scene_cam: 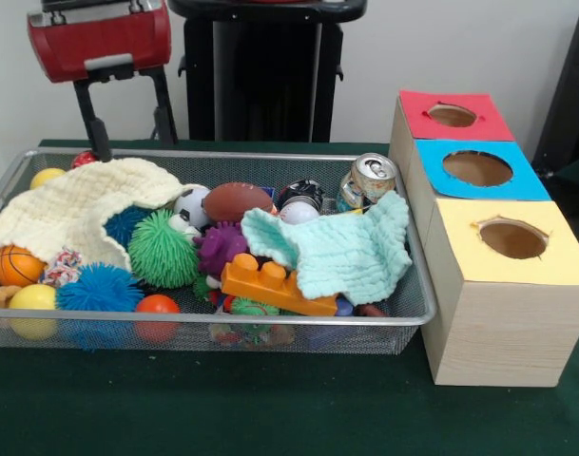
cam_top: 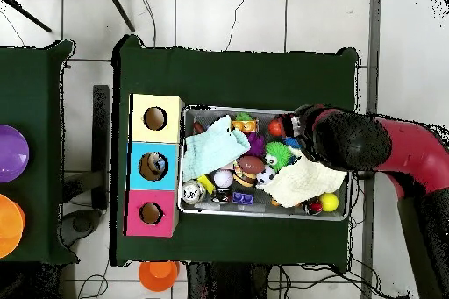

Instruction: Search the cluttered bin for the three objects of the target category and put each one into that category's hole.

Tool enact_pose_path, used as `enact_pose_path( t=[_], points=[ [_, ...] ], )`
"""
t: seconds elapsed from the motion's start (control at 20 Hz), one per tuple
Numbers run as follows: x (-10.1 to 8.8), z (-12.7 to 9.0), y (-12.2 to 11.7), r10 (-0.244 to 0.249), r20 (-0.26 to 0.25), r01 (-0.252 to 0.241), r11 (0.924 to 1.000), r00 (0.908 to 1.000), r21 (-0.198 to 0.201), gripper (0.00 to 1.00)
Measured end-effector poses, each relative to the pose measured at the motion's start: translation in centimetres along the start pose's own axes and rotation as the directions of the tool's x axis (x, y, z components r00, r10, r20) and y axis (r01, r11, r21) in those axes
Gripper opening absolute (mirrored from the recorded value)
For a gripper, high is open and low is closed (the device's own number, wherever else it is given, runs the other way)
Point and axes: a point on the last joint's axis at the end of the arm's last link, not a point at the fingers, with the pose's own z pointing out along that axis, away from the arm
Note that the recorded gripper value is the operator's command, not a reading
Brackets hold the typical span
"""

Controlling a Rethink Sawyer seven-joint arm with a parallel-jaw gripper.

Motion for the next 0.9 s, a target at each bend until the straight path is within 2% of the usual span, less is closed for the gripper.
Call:
enact_pose_path(
  t=[0.05, 0.15, 0.5, 0.8, 0.9],
  points=[
    [0.6, 0.3, 0.5, 0.002, 0.005, -0.001, 0.9997, 1.0000, -0.024, 1.00],
    [0.8, 0.5, 0.8, 0.002, 0.008, -0.002, 0.9993, 1.0000, -0.037, 1.00],
    [1.9, 1.6, 4.3, -0.022, 0.022, 0.025, 0.9916, 0.9995, -0.127, 1.00],
    [2.4, 2.5, 6.3, -0.042, 0.022, 0.045, 0.9851, 0.9989, -0.166, 1.00],
    [2.4, 3.1, 6.9, -0.049, 0.046, 0.056, 0.9843, 0.9978, -0.168, 1.00]
  ],
)
